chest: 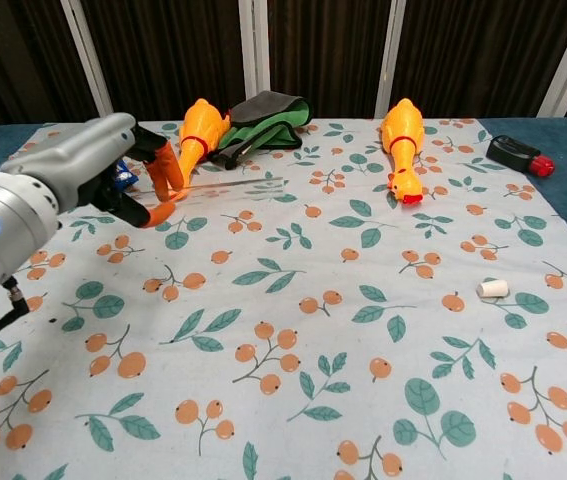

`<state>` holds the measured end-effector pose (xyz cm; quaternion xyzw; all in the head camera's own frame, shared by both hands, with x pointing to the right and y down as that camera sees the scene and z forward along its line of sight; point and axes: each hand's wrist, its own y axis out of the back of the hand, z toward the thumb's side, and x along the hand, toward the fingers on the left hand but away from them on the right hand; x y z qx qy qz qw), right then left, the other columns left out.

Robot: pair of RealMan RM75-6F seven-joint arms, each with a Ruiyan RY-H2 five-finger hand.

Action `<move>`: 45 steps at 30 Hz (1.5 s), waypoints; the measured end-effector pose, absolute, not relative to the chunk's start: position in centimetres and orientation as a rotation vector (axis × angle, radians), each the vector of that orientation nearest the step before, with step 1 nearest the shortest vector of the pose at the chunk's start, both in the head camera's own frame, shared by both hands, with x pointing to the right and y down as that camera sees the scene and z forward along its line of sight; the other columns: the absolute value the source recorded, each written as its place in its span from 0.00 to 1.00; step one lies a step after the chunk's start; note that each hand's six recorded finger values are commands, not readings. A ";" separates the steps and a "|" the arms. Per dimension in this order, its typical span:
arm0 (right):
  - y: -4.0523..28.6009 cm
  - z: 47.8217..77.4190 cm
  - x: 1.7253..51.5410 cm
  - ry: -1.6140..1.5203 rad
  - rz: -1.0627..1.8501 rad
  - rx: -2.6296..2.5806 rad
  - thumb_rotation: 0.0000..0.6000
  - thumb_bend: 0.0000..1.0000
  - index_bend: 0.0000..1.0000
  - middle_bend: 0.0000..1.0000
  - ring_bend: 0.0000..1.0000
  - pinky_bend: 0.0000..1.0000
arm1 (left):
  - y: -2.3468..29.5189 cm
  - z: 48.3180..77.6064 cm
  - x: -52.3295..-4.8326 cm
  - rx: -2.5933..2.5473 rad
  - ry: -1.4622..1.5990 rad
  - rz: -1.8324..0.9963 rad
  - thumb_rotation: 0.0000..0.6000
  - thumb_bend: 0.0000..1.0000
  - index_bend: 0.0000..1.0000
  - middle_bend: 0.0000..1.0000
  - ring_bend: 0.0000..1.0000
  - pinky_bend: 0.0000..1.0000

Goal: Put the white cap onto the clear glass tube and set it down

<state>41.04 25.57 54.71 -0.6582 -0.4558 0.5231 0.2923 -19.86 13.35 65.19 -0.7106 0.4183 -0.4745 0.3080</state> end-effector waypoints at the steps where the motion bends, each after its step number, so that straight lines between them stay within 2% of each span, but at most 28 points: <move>1: 25.6 54.7 41.0 -1.211 1.394 -1.753 1.00 0.26 0.00 0.00 0.00 0.00 | 13.2 65.0 -20.5 -1.880 1.113 -1.242 1.00 0.70 0.60 0.62 0.07 0.00; 6: 25.5 55.3 40.3 -1.176 1.403 -1.758 1.00 0.26 0.01 0.00 0.00 0.00 | 12.5 64.3 -22.9 -1.898 1.146 -1.197 1.00 0.70 0.60 0.62 0.07 0.00; 11: 24.8 56.1 38.6 -1.134 1.395 -1.776 1.00 0.26 0.12 0.01 0.00 0.00 | 11.6 63.6 -24.4 -1.941 1.202 -1.136 1.00 0.70 0.60 0.62 0.07 0.00; 17: 23.2 58.0 35.6 -1.075 1.395 -1.833 1.00 0.26 0.24 0.06 0.00 0.00 | 10.4 62.4 -25.7 -1.966 1.235 -1.057 1.00 0.71 0.60 0.62 0.07 0.00; 27: 19.4 62.2 30.9 -0.897 1.379 -1.883 1.00 0.26 0.32 0.08 0.00 0.00 | 9.6 61.1 -27.2 -1.991 1.237 -0.998 1.00 0.71 0.60 0.62 0.07 0.00; 36: 18.6 66.0 30.6 -0.780 1.433 -1.872 1.00 0.26 0.38 0.11 0.00 0.00 | 9.7 61.3 -26.8 -2.015 1.224 -0.988 1.00 0.71 0.60 0.62 0.07 0.00; 45: 17.7 68.4 29.7 -0.712 1.426 -1.861 1.00 0.26 0.41 0.12 0.00 0.00 | 10.0 61.7 -26.2 -2.025 1.220 -0.993 1.00 0.71 0.60 0.62 0.07 0.00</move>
